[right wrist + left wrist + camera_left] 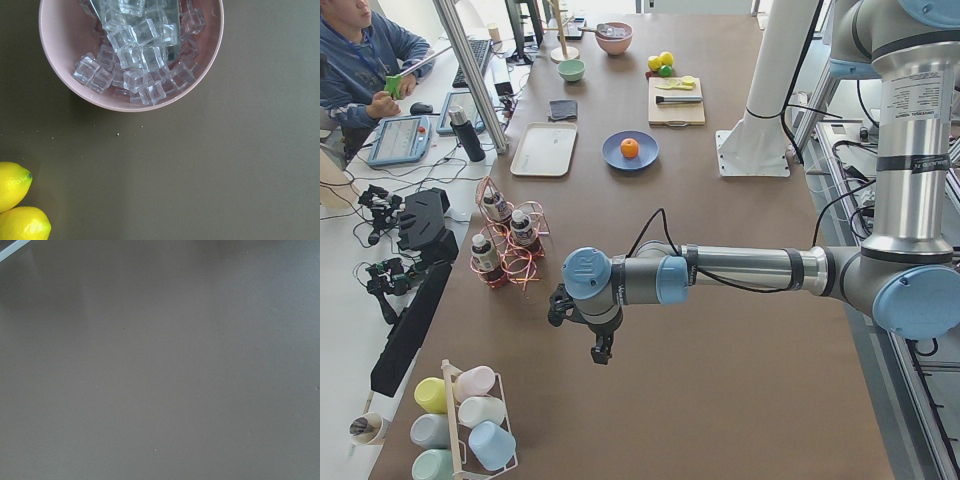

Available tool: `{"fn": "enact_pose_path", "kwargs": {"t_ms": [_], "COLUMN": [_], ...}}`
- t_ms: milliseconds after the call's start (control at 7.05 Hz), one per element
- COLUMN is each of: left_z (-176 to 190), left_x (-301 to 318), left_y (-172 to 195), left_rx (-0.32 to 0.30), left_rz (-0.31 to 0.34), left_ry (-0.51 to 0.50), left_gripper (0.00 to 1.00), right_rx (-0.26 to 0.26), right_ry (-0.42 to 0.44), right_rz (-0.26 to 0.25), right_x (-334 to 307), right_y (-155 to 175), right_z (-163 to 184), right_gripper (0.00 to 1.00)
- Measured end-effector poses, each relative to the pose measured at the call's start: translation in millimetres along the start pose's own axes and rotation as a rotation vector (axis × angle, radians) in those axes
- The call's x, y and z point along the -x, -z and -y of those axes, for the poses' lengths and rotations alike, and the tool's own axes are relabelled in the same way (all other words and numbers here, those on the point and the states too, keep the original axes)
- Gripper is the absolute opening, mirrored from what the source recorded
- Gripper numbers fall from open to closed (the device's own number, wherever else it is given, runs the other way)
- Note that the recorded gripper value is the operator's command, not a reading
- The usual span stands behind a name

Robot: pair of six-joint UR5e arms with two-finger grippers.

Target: Pick orange to plate

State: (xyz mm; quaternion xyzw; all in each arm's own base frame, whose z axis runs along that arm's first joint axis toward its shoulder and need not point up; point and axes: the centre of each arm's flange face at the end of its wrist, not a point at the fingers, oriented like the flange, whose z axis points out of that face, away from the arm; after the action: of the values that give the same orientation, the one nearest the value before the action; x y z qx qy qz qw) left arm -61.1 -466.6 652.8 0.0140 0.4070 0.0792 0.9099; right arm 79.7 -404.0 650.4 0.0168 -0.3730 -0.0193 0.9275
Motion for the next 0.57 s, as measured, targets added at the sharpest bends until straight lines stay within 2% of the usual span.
{"fn": "enact_pose_path", "kwargs": {"t_ms": [568], "left_z": [0.4], "left_x": [0.7], "left_y": [-0.5], "left_rx": [0.001], "left_rz": [0.000], "left_ry": [0.003], "left_gripper": [0.98], "right_rx": [0.002], "right_ry": [-0.002], "right_rz": [0.000], "right_x": [-0.8], "right_y": [-1.0], "right_z": [-0.7], "right_gripper": [1.00]}}
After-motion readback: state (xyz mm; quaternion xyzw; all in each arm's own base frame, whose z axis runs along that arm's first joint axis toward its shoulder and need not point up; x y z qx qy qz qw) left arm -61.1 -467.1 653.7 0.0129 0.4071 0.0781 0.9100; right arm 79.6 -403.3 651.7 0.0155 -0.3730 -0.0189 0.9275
